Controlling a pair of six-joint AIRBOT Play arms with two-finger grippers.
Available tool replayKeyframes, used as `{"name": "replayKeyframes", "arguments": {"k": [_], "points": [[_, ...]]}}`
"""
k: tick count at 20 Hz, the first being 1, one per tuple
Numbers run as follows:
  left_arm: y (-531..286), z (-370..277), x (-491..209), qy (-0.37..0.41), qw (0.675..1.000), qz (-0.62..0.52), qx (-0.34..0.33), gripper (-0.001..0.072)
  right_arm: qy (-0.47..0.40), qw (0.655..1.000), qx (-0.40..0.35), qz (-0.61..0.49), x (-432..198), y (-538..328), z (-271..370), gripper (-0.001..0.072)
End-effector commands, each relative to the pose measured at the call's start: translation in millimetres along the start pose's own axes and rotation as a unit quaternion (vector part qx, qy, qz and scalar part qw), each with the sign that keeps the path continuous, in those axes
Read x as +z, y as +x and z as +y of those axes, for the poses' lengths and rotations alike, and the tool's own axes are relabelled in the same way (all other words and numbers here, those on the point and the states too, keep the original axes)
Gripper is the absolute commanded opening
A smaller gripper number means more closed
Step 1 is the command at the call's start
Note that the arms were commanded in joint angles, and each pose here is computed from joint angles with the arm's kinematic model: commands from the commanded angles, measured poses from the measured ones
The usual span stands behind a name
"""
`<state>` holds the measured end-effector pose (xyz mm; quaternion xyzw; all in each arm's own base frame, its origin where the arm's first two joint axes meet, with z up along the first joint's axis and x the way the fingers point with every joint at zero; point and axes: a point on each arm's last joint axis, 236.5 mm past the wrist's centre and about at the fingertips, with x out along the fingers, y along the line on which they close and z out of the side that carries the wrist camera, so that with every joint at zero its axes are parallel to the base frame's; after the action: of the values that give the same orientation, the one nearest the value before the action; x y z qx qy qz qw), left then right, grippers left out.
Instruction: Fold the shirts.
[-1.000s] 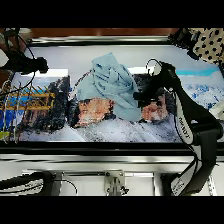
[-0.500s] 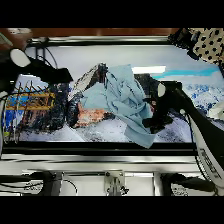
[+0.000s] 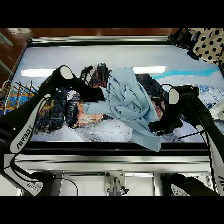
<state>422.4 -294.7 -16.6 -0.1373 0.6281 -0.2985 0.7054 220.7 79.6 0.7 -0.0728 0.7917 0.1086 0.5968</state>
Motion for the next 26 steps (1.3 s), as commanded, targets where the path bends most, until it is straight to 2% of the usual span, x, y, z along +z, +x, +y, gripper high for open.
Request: {"name": "replayKeyframes", "arguments": {"k": [1, 3, 5, 9, 10, 11, 15, 17, 19, 21, 24, 25, 26], "points": [[39.8, -20.2, -14.3, -0.012, 0.999, 0.031, -0.036, 0.0532, 0.003, 1.000, 0.001, -0.009, -3.4, -4.5, 0.9, 0.0069], [48.8, -27.5, -14.8, -0.009, 0.999, 0.029, -0.040, 0.0524, 0.001, 1.000, 0.001, -0.027, -4.8, -12.0, 1.8, 0.0069], [62.0, -35.7, -14.1, -0.014, 0.999, 0.023, -0.045, 0.0460, -0.002, 0.998, 0.011, -0.056, -7.4, -23.3, 7.4, 0.0069], [97.1, -49.3, -27.8, -0.052, 0.995, 0.047, -0.071, 0.0456, -0.001, 0.993, 0.036, -0.108, -17.4, -46.1, 21.2, 0.0069], [99.2, -58.0, -24.1, -0.064, 0.993, 0.040, -0.089, 0.0288, -0.004, 0.992, 0.040, -0.122, -18.0, -50.7, 23.6, 0.0069], [97.9, -66.4, -17.5, -0.066, 0.992, 0.026, -0.103, 0.0075, -0.004, 0.990, 0.041, -0.135, -17.3, -54.7, 24.4, 0.0069], [58.5, -85.0, 10.0, -0.004, 0.991, -0.035, -0.127, 0.0060, 0.003, 0.983, 0.022, -0.181, -1.5, -63.0, 14.9, 0.0069], [8.1, -87.2, 27.5, 0.045, 0.990, -0.084, -0.102, 0.0059, 0.031, 0.965, -0.027, -0.260, 32.5, -79.9, -11.2, 0.0069], [-68.4, -83.3, 43.1, 0.109, 0.981, -0.154, -0.039, 0.0058, 0.063, 0.920, -0.070, -0.380, 75.8, -123.0, -36.1, 0.0069], [-158.8, -98.8, 47.7, 0.149, 0.960, -0.237, -0.004, 0.0058, 0.074, 0.849, -0.060, -0.519, 110.8, -198.7, -35.4, 0.0069], [-275.8, -163.5, 15.8, 0.186, 0.918, -0.348, -0.032, 0.0058, 0.042, 0.708, -0.012, -0.705, 122.0, -337.1, -7.8, 0.0069], [-295.3, -185.8, -2.6, 0.198, 0.910, -0.361, -0.049, 0.0058, 0.038, 0.668, 0.010, -0.743, 114.3, -376.3, 1.1, 0.0069], [-309.0, -210.3, -23.2, 0.213, 0.902, -0.369, -0.069, 0.0059, 0.039, 0.647, 0.034, -0.761, 106.6, -401.7, 8.8, 0.0068]]}}
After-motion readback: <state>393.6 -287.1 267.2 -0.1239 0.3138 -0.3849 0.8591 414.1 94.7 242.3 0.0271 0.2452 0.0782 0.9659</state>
